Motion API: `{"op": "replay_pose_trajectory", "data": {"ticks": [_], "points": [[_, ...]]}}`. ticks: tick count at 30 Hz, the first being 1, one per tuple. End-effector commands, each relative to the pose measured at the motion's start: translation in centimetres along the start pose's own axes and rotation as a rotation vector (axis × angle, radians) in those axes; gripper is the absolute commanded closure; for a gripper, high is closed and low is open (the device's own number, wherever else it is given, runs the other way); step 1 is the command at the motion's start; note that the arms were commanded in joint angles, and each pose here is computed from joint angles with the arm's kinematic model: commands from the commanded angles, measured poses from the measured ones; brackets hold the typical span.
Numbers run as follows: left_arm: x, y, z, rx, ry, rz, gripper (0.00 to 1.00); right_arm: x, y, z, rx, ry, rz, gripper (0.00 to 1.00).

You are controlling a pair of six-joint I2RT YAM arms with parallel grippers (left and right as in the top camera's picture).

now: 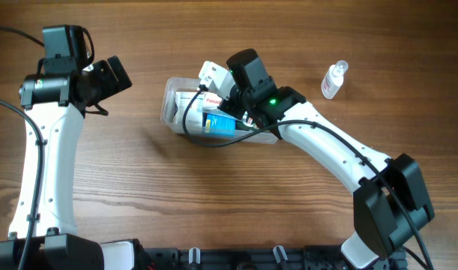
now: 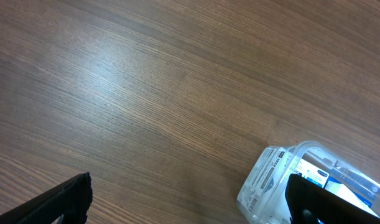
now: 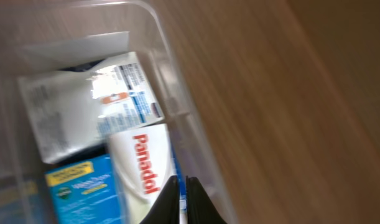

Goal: Pack container
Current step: 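Lower the Panadol box into the container, release, and raise, then move the right gripper to the white spray bottle and grasp it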

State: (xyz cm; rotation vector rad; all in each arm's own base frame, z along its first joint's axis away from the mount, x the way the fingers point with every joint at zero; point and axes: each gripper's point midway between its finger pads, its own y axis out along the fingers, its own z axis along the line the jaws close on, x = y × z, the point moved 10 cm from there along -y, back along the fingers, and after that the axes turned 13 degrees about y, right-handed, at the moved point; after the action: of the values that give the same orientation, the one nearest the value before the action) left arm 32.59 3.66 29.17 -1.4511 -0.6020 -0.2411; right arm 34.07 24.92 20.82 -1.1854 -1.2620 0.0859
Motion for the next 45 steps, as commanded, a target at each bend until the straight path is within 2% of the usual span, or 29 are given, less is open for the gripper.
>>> {"op": "replay_pose_trajectory", "data": {"ticks": [1,6,10,19,29,34,38,41,45], "points": [[0.1,-0.4,0.1,-0.007,0.015,-0.012,0.00,0.7,-0.4,0.5,0.071,0.234,-0.023,0.96],[0.1,-0.4,0.1,-0.007,0.015,-0.012,0.00,-0.3,-0.4,0.8,0.079,0.426,0.051,0.96],[0.1,-0.4,0.1,-0.007,0.015,-0.012,0.00,-1.1,0.5,1.0,0.078,0.504,0.093,0.96],[0.1,-0.4,0.1,-0.007,0.015,-0.012,0.00,-4.6,5.6,1.7,0.084,0.515,0.230,0.96],[0.1,-0.4,0.1,-0.007,0.015,-0.012,0.00,-4.5,5.7,1.7,0.084,0.514,0.228,0.96],[0.1,-0.4,0.1,-0.007,0.015,-0.012,0.00,-0.7,1.6,0.8,0.073,0.502,0.083,0.96],[0.1,-0.4,0.1,-0.007,0.015,-0.012,0.00,2.0,-4.6,-0.7,-0.064,0.522,-0.061,0.96],[0.1,-0.4,0.1,-0.007,0.015,-0.012,0.00,1.9,-8.4,-2.0,-0.229,0.665,-0.089,0.96],[0.1,-0.4,0.1,-0.007,0.015,-0.012,0.00,-0.8,-12.8,-4.6,-0.390,0.876,-0.039,0.96]]}}
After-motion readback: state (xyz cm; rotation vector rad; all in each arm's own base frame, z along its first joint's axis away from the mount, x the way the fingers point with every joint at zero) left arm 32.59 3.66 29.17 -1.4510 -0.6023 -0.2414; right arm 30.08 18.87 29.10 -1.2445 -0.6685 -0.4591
